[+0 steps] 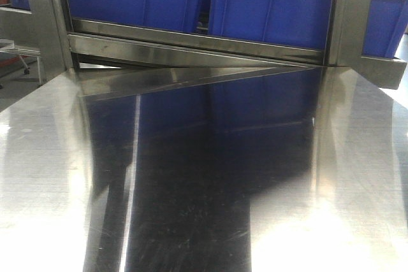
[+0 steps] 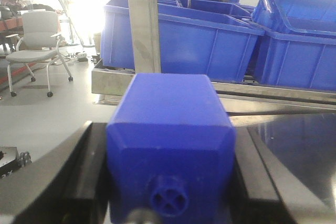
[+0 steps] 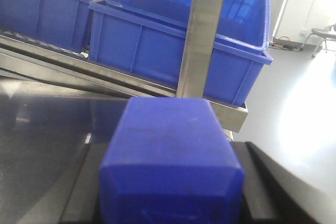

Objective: Pick and sort blue part to right shelf
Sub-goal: 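Hold both blue parts raised above the empty table, then drive the base away from the table down the aisle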

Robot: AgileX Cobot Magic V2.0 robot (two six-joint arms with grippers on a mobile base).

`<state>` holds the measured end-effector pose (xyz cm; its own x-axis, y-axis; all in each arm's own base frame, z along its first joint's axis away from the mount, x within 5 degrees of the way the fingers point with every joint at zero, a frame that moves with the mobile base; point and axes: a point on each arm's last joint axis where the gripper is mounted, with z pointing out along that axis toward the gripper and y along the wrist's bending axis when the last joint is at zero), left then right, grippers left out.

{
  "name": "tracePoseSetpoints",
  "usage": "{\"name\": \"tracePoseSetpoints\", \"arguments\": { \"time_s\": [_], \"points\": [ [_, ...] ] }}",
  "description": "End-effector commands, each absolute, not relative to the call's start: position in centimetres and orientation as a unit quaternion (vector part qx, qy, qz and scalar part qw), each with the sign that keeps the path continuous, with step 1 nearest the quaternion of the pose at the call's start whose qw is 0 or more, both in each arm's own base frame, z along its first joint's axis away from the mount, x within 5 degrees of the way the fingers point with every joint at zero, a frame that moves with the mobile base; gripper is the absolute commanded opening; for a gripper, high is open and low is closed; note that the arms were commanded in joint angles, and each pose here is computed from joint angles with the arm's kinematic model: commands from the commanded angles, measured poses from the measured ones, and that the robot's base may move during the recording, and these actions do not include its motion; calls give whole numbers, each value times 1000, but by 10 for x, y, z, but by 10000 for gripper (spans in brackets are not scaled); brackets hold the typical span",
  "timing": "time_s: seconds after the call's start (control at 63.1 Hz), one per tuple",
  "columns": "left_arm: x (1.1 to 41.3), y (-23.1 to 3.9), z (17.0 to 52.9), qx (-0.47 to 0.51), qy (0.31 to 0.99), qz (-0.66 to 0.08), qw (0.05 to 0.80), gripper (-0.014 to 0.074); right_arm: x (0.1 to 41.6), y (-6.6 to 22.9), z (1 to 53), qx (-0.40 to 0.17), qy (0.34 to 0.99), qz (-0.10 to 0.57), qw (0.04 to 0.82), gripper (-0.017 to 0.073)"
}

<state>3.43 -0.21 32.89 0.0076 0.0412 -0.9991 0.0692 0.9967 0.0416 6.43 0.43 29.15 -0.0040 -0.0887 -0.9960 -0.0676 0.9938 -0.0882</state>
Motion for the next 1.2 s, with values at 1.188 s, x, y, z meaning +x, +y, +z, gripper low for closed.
{"name": "tracePoseSetpoints", "arguments": {
  "time_s": [1.188],
  "points": [
    [33, -2, 345, 35, 667, -15, 744, 387, 63, 4, 310, -52, 667, -12, 743, 424]
  ]
}}
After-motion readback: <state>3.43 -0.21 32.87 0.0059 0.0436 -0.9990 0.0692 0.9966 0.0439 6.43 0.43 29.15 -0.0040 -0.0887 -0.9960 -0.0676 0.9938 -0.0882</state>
